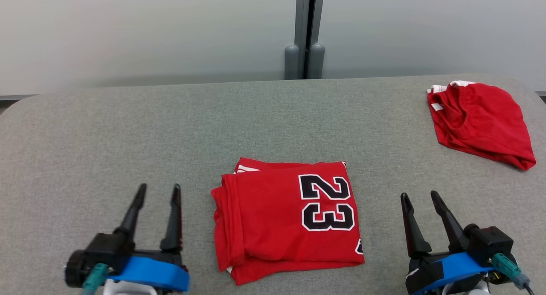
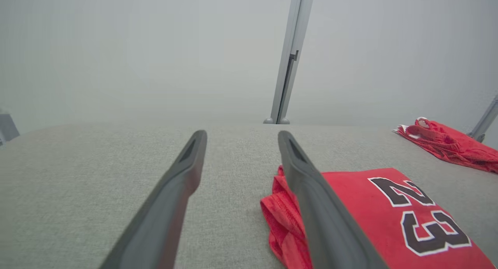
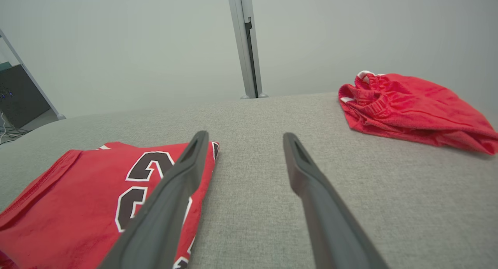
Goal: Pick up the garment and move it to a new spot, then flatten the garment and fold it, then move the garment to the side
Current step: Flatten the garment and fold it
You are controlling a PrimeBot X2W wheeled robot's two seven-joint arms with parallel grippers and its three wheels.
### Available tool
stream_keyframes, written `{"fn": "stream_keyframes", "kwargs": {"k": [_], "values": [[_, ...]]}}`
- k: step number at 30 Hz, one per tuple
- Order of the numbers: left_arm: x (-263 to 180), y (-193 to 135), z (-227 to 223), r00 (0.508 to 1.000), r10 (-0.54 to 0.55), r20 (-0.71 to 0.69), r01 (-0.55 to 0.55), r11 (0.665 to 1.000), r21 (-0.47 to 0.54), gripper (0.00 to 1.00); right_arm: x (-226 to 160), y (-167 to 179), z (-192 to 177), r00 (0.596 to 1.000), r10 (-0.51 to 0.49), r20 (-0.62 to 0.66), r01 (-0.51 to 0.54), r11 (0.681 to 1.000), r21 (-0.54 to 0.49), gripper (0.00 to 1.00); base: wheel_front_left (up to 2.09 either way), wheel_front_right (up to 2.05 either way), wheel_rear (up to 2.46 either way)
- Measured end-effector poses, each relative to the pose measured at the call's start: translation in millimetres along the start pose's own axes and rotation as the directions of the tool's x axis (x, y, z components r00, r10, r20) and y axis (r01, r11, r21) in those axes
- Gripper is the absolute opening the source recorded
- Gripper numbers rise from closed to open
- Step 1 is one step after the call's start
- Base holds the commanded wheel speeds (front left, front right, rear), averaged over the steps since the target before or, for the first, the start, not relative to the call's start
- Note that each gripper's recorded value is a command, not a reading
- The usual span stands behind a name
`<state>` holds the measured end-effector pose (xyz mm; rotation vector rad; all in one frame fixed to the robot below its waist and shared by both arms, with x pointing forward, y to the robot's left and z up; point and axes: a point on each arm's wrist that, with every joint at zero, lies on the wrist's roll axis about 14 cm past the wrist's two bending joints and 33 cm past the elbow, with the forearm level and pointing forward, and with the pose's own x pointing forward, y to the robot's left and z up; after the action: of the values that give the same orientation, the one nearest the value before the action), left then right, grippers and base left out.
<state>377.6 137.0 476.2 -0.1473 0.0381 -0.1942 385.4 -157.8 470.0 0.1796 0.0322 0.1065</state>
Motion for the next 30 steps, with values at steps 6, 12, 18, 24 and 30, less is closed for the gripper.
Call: {"fn": "stream_keyframes", "kwargs": {"k": [6, 12, 18, 24, 30], "values": [[-8, 39, 27, 0.989, 0.120, 0.084, -0.125, 0.991, 0.054, 1.00, 1, 0, 5, 1.000, 0.001, 0.014, -0.001, 1.000, -0.005, 1.00, 0.00, 0.00, 0.00], [-26, 63, 31, 0.973, 0.207, 0.099, -0.216, 0.973, 0.085, 1.00, -2, 2, 11, 0.999, 0.009, 0.031, -0.008, 1.000, -0.018, 1.00, 0.00, 0.00, 0.00], [-42, 75, 18, 0.967, 0.249, 0.062, -0.254, 0.960, 0.114, 1.00, -7, 0, 14, 0.999, 0.002, 0.038, 0.000, 0.999, -0.035, 1.00, 0.00, 0.00, 0.00], [-51, 76, 8, 0.968, 0.250, 0.031, -0.252, 0.958, 0.137, 1.00, -14, 0, 10, 1.000, 0.002, 0.027, -0.001, 0.999, -0.048, 1.00, 0.00, 0.00, 0.00], [-54, 74, 3, 0.969, 0.248, 0.017, -0.248, 0.960, 0.132, 1.00, -19, 1, 4, 1.000, 0.007, 0.006, -0.007, 0.998, -0.059, 1.00, 0.00, 0.00, 0.00]]}}
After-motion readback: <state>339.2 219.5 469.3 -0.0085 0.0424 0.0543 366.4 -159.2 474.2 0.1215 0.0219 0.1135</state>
